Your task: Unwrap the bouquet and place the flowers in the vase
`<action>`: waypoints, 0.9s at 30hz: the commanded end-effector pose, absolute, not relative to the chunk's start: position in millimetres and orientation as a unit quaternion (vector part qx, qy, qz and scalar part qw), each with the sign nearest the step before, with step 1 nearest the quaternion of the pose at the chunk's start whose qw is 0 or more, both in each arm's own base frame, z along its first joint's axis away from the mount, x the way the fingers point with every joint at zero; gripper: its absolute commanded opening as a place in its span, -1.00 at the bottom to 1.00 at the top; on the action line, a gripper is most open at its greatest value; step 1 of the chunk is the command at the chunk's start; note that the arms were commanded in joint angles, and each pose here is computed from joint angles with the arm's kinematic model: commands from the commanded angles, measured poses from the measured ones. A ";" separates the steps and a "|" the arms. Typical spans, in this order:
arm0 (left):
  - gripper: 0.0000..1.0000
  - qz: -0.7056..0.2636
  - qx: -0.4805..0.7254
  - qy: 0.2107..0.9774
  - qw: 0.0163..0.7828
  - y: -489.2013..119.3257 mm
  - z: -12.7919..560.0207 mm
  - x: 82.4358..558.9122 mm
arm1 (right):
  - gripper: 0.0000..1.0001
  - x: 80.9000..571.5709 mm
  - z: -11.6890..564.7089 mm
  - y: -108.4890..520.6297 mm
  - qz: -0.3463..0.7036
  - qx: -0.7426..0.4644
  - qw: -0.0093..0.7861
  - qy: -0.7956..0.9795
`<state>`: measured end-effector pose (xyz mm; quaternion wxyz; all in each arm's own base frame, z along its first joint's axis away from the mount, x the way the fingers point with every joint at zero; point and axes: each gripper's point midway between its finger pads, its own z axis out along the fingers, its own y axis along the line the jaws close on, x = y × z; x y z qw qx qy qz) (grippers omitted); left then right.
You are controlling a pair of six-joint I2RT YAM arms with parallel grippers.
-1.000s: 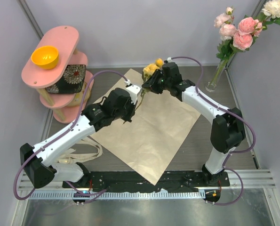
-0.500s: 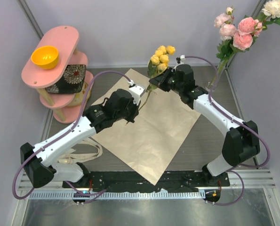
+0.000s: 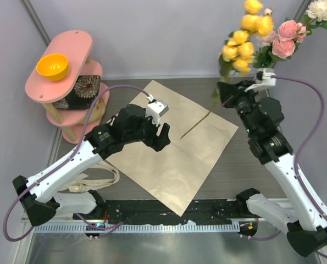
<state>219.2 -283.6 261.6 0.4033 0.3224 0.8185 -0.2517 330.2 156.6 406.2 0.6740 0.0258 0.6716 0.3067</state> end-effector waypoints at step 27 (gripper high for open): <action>0.49 -0.297 0.326 0.784 0.436 -285.1 291.8 207.6 | -0.98 362.9 512.9 -133.6 -0.240 0.101 0.889 0.376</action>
